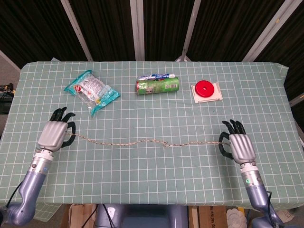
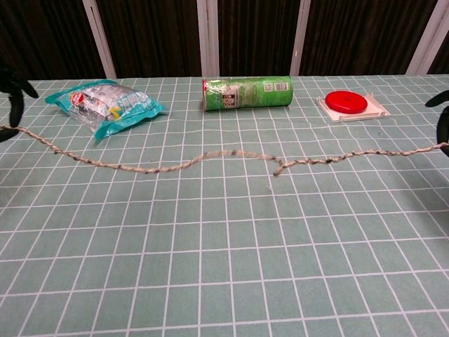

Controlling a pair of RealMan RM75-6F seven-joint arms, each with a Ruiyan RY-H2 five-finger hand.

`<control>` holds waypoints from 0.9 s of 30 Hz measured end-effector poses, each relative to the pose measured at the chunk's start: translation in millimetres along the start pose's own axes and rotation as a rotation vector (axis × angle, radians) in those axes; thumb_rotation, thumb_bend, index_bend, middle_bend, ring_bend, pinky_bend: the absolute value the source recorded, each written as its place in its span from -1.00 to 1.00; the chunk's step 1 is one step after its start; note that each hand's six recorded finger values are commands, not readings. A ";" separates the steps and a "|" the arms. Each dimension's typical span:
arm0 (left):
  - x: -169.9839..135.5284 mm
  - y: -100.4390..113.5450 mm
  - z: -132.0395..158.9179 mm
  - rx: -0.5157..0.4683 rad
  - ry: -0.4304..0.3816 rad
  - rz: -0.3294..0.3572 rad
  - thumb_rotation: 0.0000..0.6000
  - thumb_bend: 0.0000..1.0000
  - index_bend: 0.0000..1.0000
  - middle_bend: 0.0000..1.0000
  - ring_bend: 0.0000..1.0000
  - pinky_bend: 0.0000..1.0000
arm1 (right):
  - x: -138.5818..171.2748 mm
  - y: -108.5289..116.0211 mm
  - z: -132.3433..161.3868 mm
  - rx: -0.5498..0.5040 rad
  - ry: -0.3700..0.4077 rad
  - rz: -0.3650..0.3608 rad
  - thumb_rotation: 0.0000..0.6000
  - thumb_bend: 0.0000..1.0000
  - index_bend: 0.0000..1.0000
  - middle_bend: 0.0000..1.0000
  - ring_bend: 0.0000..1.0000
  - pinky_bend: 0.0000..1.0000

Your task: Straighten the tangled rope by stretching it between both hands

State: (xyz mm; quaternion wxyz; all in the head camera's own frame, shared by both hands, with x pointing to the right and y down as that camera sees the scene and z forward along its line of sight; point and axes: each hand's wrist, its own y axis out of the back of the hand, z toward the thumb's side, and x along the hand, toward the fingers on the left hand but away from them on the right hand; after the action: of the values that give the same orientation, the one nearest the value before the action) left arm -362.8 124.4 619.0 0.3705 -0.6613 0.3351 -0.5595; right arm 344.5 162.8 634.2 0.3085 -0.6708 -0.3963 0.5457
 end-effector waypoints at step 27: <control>-19.1 -61.8 -21.4 0.045 0.041 -0.112 1.00 -0.31 -0.03 -0.75 -0.98 -1.00 | -2.6 -30.9 -53.9 0.116 -0.121 0.092 1.00 -0.01 -0.89 -1.00 -1.00 -1.00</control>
State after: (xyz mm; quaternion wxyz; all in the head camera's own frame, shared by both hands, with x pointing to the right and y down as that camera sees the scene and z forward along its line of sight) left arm -385.0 169.3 665.1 0.3464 -0.6590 0.2922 -0.6003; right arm 390.9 176.8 673.2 0.2970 -0.6353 -0.3507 0.6207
